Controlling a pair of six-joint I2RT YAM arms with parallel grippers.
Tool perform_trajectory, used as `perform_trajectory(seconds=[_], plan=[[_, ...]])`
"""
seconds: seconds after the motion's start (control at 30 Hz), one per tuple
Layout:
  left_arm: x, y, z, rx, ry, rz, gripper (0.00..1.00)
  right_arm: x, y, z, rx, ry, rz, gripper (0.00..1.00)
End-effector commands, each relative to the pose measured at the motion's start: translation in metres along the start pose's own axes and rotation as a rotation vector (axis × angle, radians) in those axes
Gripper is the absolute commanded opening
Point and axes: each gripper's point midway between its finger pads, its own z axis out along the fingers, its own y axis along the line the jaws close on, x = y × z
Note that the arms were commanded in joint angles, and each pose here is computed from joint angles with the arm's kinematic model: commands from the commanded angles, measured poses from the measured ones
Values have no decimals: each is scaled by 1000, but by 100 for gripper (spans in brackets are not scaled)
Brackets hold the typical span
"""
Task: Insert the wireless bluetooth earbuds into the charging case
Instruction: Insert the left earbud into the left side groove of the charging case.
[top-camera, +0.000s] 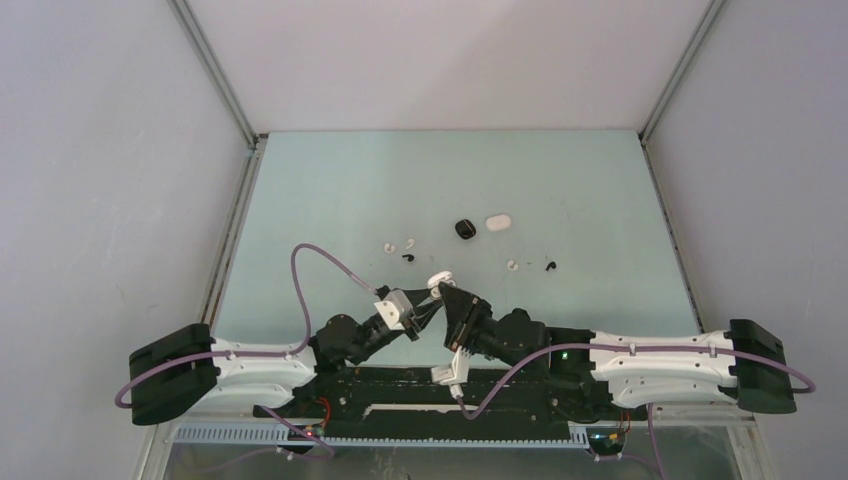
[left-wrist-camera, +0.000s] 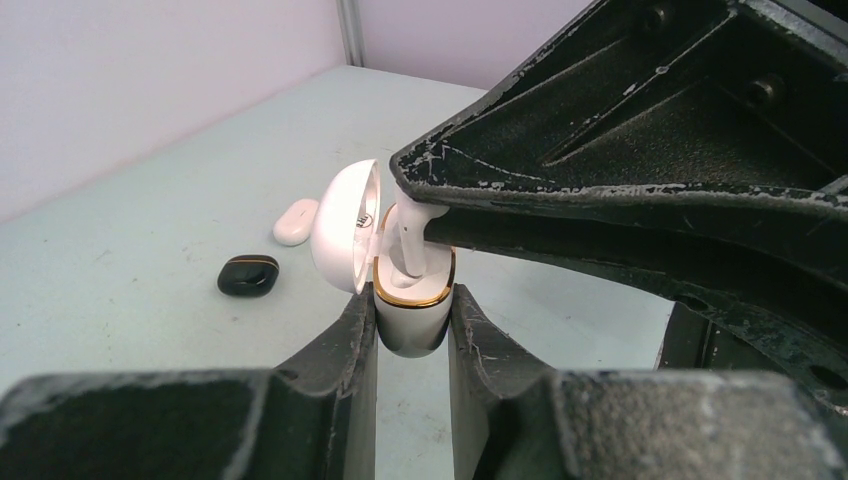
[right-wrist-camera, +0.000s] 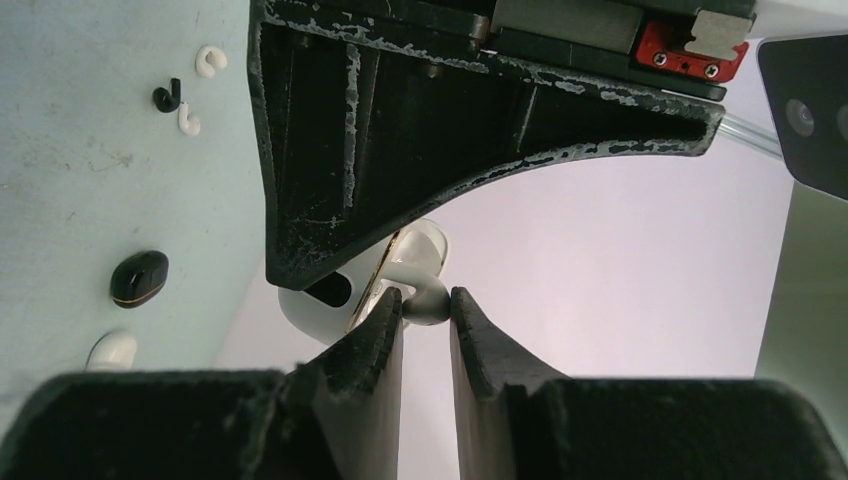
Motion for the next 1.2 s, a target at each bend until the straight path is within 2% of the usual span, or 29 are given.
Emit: perform_trajectory(seconds=[0.0, 0.53, 0.93, 1.03, 1.17], plan=[[-24, 0, 2, -5, -92, -19, 0, -3, -4, 2, 14, -4, -2, 0], [-22, -7, 7, 26, -77, -26, 0, -4, -16, 4, 70, -9, 37, 0], [-30, -3, 4, 7, -118, -39, 0, -6, -9, 5, 47, -14, 40, 0], [-31, -2, 3, 0, -127, -41, 0, -9, -3, 5, 21, -20, 28, 11], [-31, 0, 2, -9, -132, -37, 0, -12, 2, 5, -1, -27, 14, 19]])
